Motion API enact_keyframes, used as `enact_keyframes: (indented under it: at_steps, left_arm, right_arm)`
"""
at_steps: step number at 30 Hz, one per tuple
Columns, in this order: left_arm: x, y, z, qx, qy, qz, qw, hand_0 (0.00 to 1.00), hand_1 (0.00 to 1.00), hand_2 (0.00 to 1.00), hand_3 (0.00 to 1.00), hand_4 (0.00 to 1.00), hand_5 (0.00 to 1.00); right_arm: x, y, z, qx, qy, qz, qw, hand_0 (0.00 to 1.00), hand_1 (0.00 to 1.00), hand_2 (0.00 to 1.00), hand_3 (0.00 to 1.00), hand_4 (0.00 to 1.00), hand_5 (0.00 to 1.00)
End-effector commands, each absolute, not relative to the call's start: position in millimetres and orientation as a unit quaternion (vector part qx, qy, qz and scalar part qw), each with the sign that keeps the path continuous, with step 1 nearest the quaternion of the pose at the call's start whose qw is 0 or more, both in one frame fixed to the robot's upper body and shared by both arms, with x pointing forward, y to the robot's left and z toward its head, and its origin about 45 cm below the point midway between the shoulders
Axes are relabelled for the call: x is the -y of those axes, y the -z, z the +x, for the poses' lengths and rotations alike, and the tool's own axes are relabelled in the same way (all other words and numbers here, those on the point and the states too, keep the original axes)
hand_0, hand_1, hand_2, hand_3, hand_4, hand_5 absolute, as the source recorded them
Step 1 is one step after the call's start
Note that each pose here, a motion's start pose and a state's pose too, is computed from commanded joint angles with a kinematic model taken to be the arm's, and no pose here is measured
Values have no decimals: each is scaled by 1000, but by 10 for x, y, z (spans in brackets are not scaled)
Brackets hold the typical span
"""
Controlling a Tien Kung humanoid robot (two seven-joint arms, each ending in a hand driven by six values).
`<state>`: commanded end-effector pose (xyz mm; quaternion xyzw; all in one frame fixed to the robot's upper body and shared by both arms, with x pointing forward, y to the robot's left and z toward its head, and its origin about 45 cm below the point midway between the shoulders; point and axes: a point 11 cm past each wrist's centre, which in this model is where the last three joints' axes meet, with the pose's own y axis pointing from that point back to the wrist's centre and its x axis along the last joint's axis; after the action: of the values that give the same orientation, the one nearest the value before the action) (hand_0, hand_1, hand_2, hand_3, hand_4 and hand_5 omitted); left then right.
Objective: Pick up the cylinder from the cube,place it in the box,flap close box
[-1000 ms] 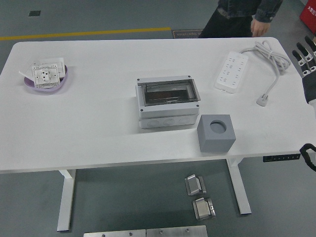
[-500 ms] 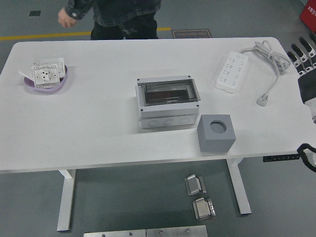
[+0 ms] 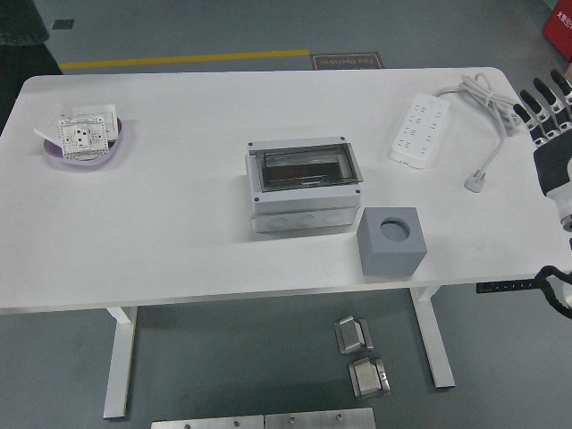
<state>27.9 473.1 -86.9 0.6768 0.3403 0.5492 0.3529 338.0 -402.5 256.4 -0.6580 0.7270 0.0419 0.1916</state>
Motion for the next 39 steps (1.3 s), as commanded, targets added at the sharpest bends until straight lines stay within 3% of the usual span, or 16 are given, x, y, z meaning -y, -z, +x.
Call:
enact_keyframes:
  at_steps: [39]
  left_arm:
    - [-4764,869,72,-349,-540,686,341,614,641,598,632,682,284]
  right_arm:
    - [4044,-2517,3347,-732,-44,-654,183,888,842,851,874,847,666]
